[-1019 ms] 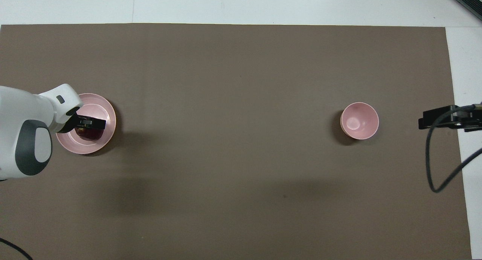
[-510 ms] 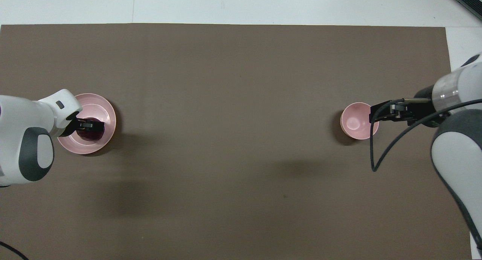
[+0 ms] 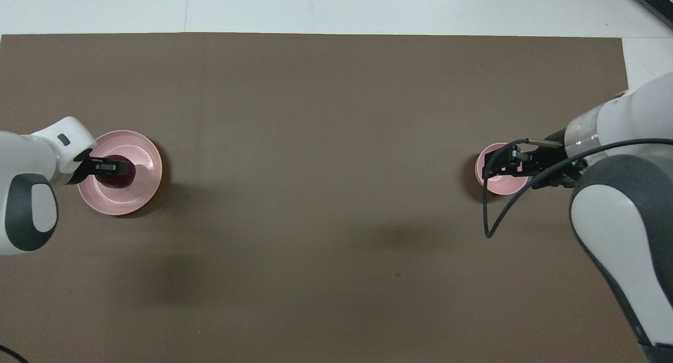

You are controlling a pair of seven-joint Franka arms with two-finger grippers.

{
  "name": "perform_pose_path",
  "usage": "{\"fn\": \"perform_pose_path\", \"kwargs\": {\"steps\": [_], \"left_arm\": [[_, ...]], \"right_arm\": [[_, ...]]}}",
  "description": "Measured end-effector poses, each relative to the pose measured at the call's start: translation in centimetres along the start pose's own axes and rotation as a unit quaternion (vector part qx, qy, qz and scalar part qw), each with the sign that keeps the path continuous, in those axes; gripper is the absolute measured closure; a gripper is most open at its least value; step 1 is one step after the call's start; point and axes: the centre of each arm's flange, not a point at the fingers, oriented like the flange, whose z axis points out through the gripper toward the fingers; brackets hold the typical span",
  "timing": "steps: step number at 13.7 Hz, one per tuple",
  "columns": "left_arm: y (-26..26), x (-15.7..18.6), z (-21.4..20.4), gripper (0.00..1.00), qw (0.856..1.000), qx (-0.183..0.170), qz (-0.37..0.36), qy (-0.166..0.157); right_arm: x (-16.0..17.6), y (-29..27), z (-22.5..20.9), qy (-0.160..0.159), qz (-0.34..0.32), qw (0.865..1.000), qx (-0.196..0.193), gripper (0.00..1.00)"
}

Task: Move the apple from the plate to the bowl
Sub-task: 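Lift the apple with the left gripper while the right gripper approaches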

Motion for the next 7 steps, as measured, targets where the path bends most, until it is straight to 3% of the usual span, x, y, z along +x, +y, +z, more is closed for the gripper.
{"fn": "perform_pose_path", "kwargs": {"steps": [4, 7], "left_arm": [[1.4, 1.5, -4.4, 0.37, 0.999, -0.006, 0.003, 0.036], [4.6, 2.5, -6.0, 0.37, 0.995, -0.077, -0.033, 0.058]], "right_arm": [[-1.4, -4.8, 1.6, 0.009, 0.045, 0.999, 0.015, 0.00], [-2.4, -8.2, 2.4, -0.002, 0.099, 0.994, 0.056, 0.00]]}}
